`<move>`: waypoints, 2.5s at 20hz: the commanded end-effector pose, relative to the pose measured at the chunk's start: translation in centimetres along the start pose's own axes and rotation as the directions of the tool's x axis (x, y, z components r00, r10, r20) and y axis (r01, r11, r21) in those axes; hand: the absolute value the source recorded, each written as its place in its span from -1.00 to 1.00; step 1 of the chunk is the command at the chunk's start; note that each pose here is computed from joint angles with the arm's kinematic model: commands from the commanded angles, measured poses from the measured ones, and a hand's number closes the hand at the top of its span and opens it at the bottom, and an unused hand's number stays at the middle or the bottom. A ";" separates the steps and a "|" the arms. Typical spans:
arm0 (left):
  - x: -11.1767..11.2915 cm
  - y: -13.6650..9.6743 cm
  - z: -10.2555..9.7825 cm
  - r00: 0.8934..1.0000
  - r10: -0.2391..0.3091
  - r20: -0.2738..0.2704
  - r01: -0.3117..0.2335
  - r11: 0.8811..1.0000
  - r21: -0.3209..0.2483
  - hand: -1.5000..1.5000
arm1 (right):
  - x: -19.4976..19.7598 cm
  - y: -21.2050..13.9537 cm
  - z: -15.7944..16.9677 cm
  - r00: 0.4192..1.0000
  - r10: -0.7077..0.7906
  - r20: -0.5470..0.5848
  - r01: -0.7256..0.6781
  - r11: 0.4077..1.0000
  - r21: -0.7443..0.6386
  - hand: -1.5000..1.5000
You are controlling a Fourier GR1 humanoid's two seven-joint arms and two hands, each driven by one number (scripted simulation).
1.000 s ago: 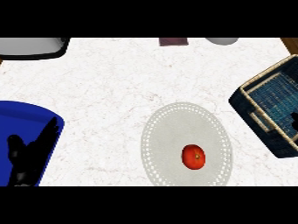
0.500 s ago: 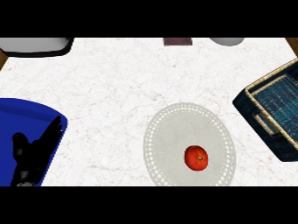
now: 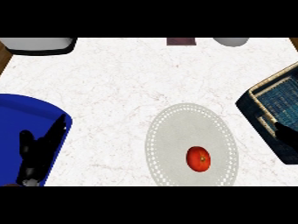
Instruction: Pick the tomato from the placemat and place it in the basket
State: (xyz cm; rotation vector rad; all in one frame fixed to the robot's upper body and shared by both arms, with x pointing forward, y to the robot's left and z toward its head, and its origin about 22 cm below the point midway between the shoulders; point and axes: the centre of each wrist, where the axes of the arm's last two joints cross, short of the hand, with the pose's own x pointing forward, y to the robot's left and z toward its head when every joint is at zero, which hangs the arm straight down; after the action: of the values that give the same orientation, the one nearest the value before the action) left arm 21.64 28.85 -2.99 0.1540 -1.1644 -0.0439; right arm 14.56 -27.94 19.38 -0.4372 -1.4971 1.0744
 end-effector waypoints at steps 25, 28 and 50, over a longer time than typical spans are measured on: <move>-2.7 0.2 0.2 0.988 0.006 -0.155 -0.007 1.000 -0.009 0.00 | -2.5 11.7 -7.9 0.999 0.030 -0.033 -0.029 1.000 0.008 -1.00; -2.9 0.3 0.8 0.989 0.015 -0.150 -0.016 1.000 -0.003 0.00 | -3.7 12.7 -7.9 0.999 0.027 -0.034 -0.026 1.000 0.017 -1.00; -2.2 0.2 1.9 0.991 -0.001 -0.135 0.001 1.000 -0.002 0.00 | -6.1 16.4 -10.9 0.991 0.102 -0.091 -0.093 0.990 0.103 -1.00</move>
State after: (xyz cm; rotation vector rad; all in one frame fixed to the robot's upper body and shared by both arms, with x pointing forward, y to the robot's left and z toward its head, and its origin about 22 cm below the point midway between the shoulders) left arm 21.43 29.01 -2.70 0.1433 -1.1506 -0.0477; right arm 21.02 -19.42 2.46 -0.4838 -1.3419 1.1850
